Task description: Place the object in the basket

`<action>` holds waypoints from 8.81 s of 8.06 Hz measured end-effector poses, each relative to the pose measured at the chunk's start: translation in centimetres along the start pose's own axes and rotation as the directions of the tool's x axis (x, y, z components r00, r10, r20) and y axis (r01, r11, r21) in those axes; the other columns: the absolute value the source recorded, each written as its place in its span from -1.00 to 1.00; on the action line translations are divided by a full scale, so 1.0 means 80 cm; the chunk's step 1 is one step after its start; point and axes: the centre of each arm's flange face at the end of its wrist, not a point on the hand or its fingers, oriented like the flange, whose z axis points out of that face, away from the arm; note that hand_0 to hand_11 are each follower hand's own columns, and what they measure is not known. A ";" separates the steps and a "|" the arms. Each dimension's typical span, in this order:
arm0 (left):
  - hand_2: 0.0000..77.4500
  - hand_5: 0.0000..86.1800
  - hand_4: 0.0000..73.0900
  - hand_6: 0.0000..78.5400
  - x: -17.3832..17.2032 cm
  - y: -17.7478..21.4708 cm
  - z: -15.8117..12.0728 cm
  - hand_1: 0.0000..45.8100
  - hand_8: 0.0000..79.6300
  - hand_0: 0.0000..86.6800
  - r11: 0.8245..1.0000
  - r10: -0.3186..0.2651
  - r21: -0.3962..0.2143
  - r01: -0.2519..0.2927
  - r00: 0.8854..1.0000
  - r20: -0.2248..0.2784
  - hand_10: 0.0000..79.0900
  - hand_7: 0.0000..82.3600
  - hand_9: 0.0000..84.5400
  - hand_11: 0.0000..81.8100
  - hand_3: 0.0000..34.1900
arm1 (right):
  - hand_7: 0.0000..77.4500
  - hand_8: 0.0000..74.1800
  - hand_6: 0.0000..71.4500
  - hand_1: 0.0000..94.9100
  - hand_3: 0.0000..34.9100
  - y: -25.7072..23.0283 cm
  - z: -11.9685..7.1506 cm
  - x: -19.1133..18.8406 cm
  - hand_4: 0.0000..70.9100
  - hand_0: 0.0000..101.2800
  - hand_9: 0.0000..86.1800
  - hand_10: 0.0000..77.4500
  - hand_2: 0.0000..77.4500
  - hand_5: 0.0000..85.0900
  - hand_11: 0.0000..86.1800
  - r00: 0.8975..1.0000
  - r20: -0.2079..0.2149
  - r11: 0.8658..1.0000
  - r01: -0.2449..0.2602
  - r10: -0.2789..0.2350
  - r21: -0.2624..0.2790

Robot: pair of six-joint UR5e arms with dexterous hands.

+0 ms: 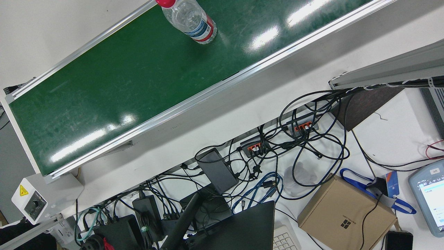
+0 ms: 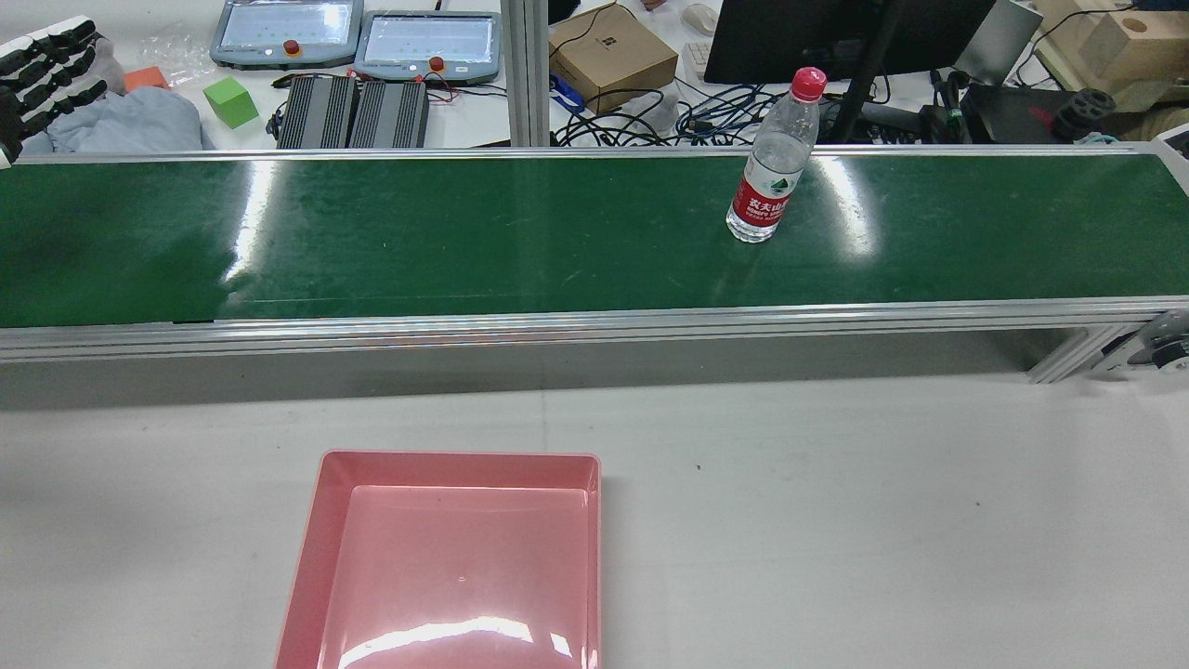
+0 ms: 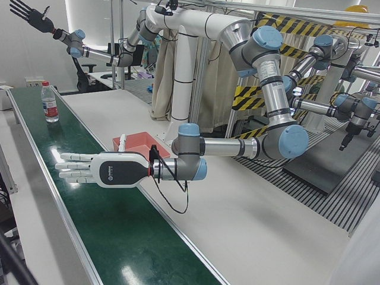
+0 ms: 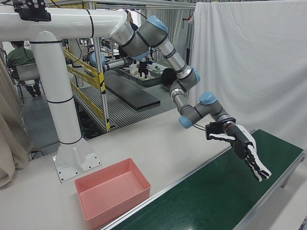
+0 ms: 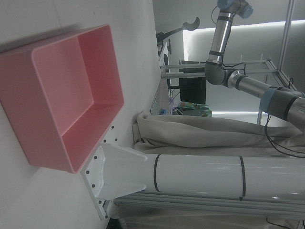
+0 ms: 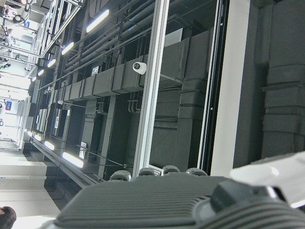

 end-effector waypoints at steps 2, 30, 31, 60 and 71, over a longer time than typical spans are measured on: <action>-0.97 -0.87 -0.73 -0.99 0.000 0.000 0.000 -0.83 -0.99 0.12 1.000 0.000 -0.001 0.000 1.000 0.000 -0.90 -0.99 -0.99 -0.84 -1.00 | -0.99 -1.00 -1.00 -1.00 -0.99 0.000 0.000 0.000 -0.98 -0.99 -1.00 -0.99 -0.97 -1.00 -1.00 1.000 0.000 1.000 0.000 0.000 0.000; -0.97 -0.86 -0.70 -1.00 -0.148 0.108 0.056 -0.86 -0.97 0.10 0.991 -0.131 -0.008 0.131 0.991 -0.022 -0.90 -0.99 -1.00 -0.87 -1.00 | -0.99 -1.00 -1.00 -1.00 -0.99 0.000 0.000 0.000 -0.98 -1.00 -1.00 -1.00 -0.97 -1.00 -1.00 1.000 0.000 1.000 0.000 0.000 0.000; -0.97 -0.86 -0.70 -1.00 -0.146 0.108 0.056 -0.90 -0.99 0.08 0.992 -0.124 0.003 0.124 0.992 -0.029 -0.96 -0.99 -1.00 -0.93 -1.00 | -0.99 -1.00 -1.00 -1.00 -0.99 0.000 0.000 0.000 -0.98 -1.00 -1.00 -0.99 -0.97 -1.00 -1.00 1.000 0.000 1.000 0.000 0.000 0.000; -0.97 -0.90 -0.63 -0.96 -0.189 0.151 0.146 -0.79 -0.96 0.13 1.000 0.011 -0.026 -0.010 1.000 0.006 -0.90 -0.99 -0.99 -0.83 -1.00 | -0.99 -1.00 -1.00 -1.00 -0.99 0.000 0.000 0.000 -0.98 -0.99 -1.00 -0.99 -0.97 -1.00 -1.00 1.000 0.000 1.000 0.000 0.000 0.000; -0.38 0.13 0.52 0.50 -0.152 0.269 0.149 -0.64 0.30 0.47 0.999 -0.009 0.052 0.007 0.999 0.048 0.21 0.31 0.39 0.29 -1.00 | -0.99 -1.00 -1.00 -1.00 -0.99 0.000 0.000 0.000 -0.98 -1.00 -1.00 -0.99 -0.97 -1.00 -1.00 1.000 0.000 1.000 0.000 0.000 0.000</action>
